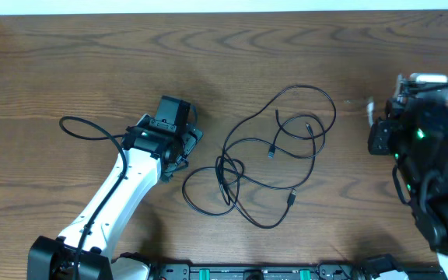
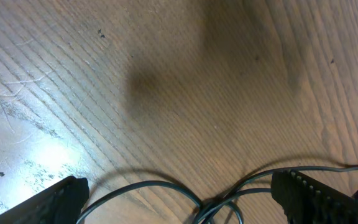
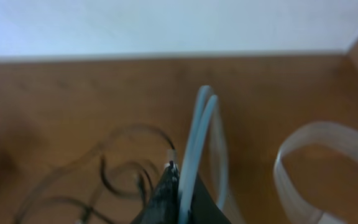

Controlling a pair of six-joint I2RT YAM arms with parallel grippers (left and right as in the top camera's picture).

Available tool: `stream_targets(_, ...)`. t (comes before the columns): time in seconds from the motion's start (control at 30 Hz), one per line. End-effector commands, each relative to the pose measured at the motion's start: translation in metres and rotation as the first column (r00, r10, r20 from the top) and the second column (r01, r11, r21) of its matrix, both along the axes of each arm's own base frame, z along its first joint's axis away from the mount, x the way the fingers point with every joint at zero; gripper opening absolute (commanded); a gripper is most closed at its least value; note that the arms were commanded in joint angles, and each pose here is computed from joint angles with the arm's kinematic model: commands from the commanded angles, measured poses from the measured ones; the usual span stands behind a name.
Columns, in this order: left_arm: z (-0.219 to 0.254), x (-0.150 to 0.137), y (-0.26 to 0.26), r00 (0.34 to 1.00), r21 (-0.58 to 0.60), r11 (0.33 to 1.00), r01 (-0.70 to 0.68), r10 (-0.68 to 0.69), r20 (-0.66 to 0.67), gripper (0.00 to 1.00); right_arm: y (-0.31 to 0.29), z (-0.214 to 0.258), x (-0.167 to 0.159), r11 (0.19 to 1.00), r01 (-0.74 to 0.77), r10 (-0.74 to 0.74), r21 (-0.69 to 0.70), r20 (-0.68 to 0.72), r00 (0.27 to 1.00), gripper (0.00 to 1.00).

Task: Untangle cables
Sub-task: 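Lift the white cable with the right gripper and carry it to the right, then place the white cable at the right table edge and release it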

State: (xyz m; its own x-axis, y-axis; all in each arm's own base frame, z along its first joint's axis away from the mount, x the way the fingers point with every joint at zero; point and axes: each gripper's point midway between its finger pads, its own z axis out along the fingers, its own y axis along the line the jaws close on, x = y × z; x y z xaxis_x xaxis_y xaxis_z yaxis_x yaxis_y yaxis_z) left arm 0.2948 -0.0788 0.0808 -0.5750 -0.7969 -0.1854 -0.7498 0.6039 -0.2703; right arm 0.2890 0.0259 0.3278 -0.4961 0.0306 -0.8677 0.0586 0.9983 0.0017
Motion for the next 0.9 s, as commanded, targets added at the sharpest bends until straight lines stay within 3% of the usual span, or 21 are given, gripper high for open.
stream_targets(0.0, 0.004, 0.002, 0.003, 1.0, 0.009, 1.0, 0.002, -0.002, 0.013, 0.98, -0.011, -0.025, 0.007, 0.999, 0.052, -0.053, -0.011, -0.102, 0.993, 0.01)
stream_targets(0.23, 0.004, 0.002, 0.003, 1.0, 0.009, 1.0, 0.002, -0.002, 0.013, 0.98, -0.051, -0.058, 0.044, 0.975, 0.22, -0.216, 0.002, -0.182, 0.959, 0.01)
stream_targets(0.47, 0.004, 0.002, 0.003, 1.0, 0.009, 1.0, 0.002, -0.002, 0.013, 0.98, -0.145, -0.054, 0.074, 0.878, 0.475, -0.471, 0.057, -0.08, 0.879, 0.01)
stream_targets(0.63, 0.004, 0.002, 0.003, 1.0, 0.009, 1.0, 0.002, -0.002, 0.013, 0.98, -0.213, -0.055, 0.077, 0.792, 0.607, -0.607, 0.071, -0.024, 0.794, 0.01)
stream_targets(0.87, 0.004, 0.002, 0.003, 1.0, 0.009, 1.0, 0.002, -0.002, 0.013, 0.98, -0.275, -0.113, 0.068, 0.694, 0.719, -0.708, 0.039, -0.147, 0.691, 0.01)
